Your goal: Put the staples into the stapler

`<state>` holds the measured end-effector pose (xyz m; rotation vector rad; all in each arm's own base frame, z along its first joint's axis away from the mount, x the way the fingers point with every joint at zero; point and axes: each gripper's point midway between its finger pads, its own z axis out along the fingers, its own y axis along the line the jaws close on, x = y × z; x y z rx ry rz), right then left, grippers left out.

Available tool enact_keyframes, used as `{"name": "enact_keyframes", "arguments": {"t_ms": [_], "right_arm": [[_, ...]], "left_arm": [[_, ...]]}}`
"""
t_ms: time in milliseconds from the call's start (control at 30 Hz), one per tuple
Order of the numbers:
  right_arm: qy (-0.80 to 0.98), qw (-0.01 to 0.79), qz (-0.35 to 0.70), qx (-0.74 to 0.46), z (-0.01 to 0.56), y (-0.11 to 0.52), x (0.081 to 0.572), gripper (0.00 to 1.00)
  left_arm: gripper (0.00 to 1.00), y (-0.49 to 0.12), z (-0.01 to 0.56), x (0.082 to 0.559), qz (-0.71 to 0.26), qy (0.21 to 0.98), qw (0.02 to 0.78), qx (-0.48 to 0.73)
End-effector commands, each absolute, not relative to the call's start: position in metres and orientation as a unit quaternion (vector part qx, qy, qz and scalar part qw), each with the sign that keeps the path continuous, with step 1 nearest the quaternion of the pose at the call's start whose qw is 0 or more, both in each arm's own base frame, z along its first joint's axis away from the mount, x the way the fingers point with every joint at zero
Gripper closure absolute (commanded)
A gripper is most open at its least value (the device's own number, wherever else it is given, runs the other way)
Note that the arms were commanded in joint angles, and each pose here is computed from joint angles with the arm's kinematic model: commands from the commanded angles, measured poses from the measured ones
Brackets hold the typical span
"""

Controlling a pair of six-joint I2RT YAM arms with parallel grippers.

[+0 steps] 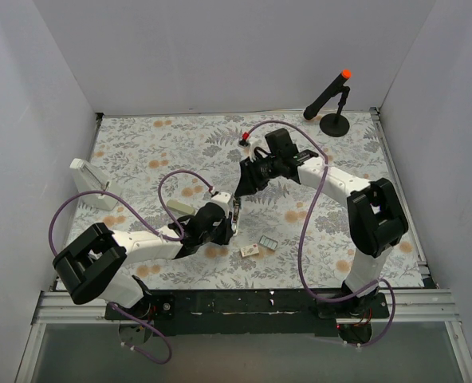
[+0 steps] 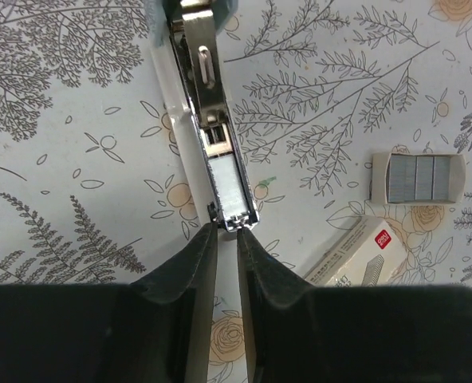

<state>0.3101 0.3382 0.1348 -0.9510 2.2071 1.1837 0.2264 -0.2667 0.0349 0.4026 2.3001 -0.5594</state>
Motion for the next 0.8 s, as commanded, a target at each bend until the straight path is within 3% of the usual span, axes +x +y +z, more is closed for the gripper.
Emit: {"name": "enact_keyframes", "arguments": {"t_ms": [0,367,567,767], "right_arm": [[0.788,0.216,0.437,-0.377,0.138,0.338,0.272,0.58],[0.794,0.218,0.428,-0.373,0.12,0.328,0.249,0.58],[0.801,0.229,0.411,-0.37,0.121,0.324,0.249,0.58],[0.818,0.26,0.367,-0.357,0.125,0.313,0.262,0.57]], "left_arm": [[0.84,-0.265,0.048,0.239,-0.21,0.886,0.39,0.135],[0.84,-0.27,0.052,0.242,-0.216,0.884,0.393,0.13],[0.78,-0.265,0.056,0.239,-0.212,0.886,0.393,0.121],[0.54,-0.255,0.072,0.23,-0.223,0.888,0.39,0.102]]}}
